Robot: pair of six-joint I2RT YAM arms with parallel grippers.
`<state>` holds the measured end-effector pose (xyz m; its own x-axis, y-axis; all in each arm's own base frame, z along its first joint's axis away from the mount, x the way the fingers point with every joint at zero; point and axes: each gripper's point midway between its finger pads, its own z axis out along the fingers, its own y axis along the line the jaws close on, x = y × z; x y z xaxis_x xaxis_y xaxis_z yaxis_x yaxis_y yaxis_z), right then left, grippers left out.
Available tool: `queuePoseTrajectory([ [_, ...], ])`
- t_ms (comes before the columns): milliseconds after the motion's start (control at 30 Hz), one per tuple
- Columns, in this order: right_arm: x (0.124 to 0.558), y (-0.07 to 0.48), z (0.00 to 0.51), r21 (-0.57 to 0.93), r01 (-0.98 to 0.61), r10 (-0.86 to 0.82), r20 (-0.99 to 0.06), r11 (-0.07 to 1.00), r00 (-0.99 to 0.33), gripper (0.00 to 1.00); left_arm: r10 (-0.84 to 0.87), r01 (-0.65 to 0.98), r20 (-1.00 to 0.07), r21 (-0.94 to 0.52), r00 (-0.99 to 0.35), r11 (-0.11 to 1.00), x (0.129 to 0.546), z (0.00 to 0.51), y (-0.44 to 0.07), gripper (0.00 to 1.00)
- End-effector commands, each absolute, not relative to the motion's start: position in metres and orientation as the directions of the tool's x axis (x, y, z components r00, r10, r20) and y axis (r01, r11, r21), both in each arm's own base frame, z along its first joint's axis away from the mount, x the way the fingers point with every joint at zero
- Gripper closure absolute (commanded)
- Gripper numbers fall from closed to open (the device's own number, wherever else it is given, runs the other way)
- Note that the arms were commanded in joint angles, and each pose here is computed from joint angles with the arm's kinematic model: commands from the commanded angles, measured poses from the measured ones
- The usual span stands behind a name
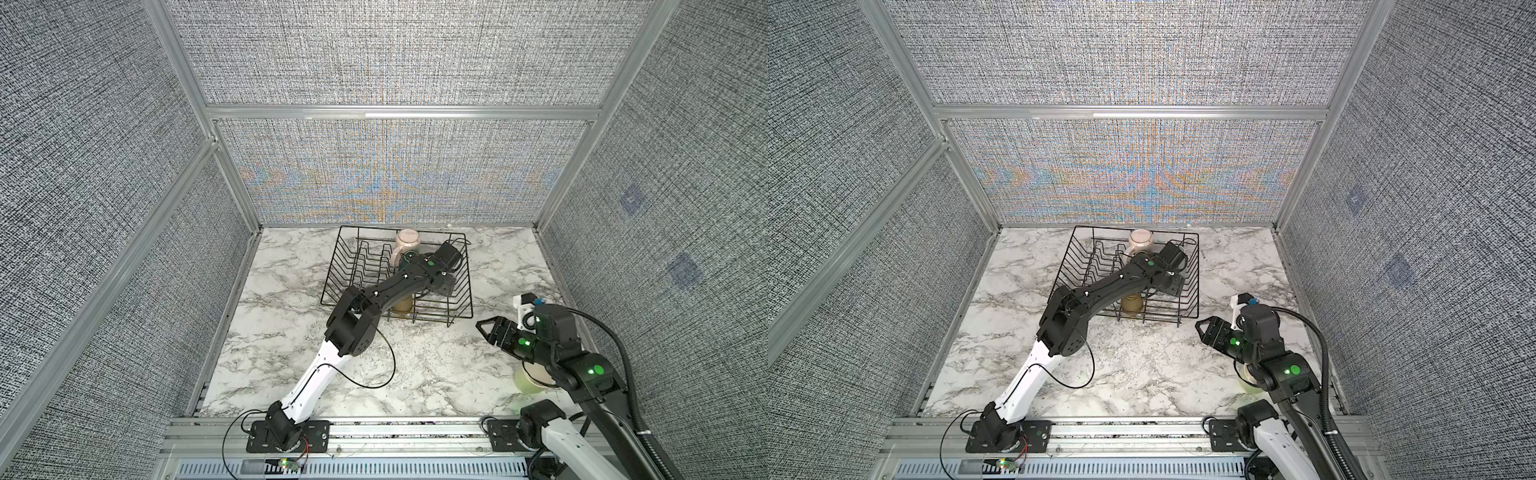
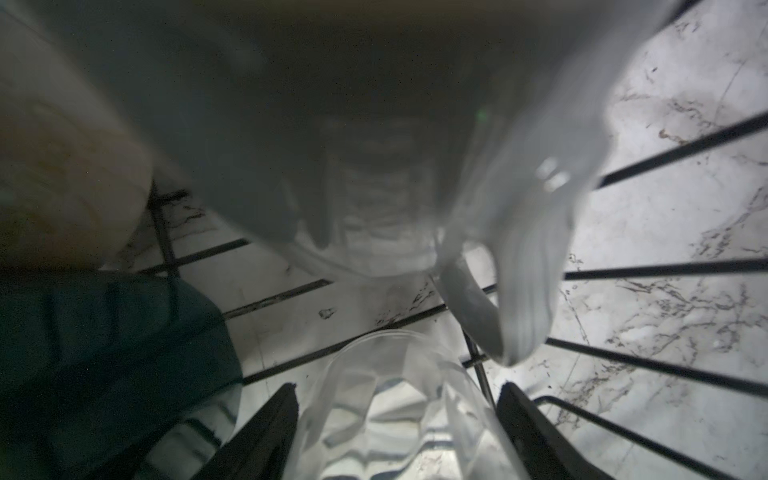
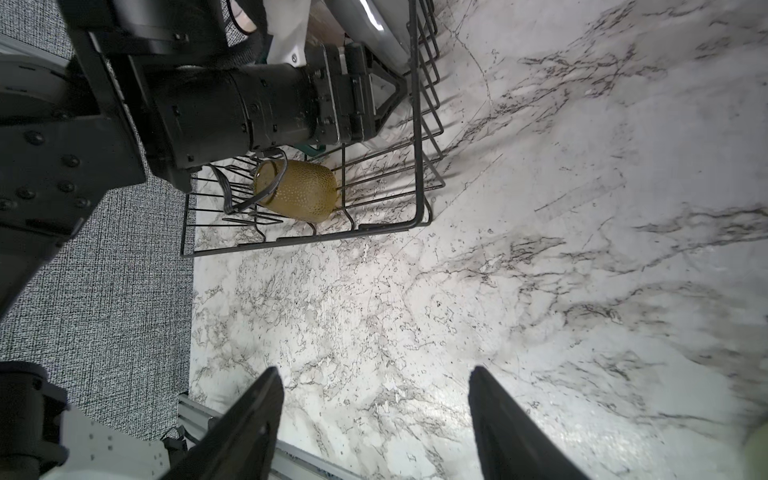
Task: Load the cups into the dish rack
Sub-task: 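Lower the clear cup upside down beside the grey mug with the left gripper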
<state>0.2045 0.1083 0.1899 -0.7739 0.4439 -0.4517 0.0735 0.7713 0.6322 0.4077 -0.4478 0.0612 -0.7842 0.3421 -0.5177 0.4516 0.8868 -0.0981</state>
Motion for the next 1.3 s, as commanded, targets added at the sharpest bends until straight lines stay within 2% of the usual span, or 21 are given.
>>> queuePoseTrajectory([
  [0, 0.206, 0.112, 0.193, 0.648, 0.057, 0.442, -0.450, 0.759, -0.776, 0.29, 0.290, 0.428, -0.583, -0.112, -0.759, 0.897, 0.417, 0.080, -0.451, 0.31],
  [233, 0.208, 0.116, 0.192, 0.663, 0.064, 0.450, -0.430, 0.746, -0.783, 0.29, 0.234, 0.413, -0.628, -0.152, -0.742, 0.898, 0.422, 0.094, -0.454, 0.32],
  [467, 0.210, 0.119, 0.191, 0.674, 0.071, 0.455, -0.415, 0.736, -0.788, 0.29, 0.248, 0.420, -0.616, -0.149, -0.748, 0.895, 0.426, 0.079, -0.464, 0.32],
  [833, 0.209, 0.110, 0.196, 0.644, 0.087, 0.459, -0.438, 0.760, -0.773, 0.29, 0.250, 0.417, -0.616, -0.141, -0.747, 0.898, 0.430, 0.071, -0.466, 0.22],
  [1067, 0.207, 0.102, 0.192, 0.609, 0.122, 0.465, -0.445, 0.784, -0.766, 0.29, 0.252, 0.429, -0.632, -0.142, -0.733, 0.892, 0.428, 0.089, -0.464, 0.19],
  [1267, 0.206, 0.083, 0.188, 0.531, 0.160, 0.456, -0.492, 0.832, -0.741, 0.28, 0.248, 0.447, -0.669, -0.140, -0.701, 0.884, 0.416, 0.123, -0.463, 0.19],
])
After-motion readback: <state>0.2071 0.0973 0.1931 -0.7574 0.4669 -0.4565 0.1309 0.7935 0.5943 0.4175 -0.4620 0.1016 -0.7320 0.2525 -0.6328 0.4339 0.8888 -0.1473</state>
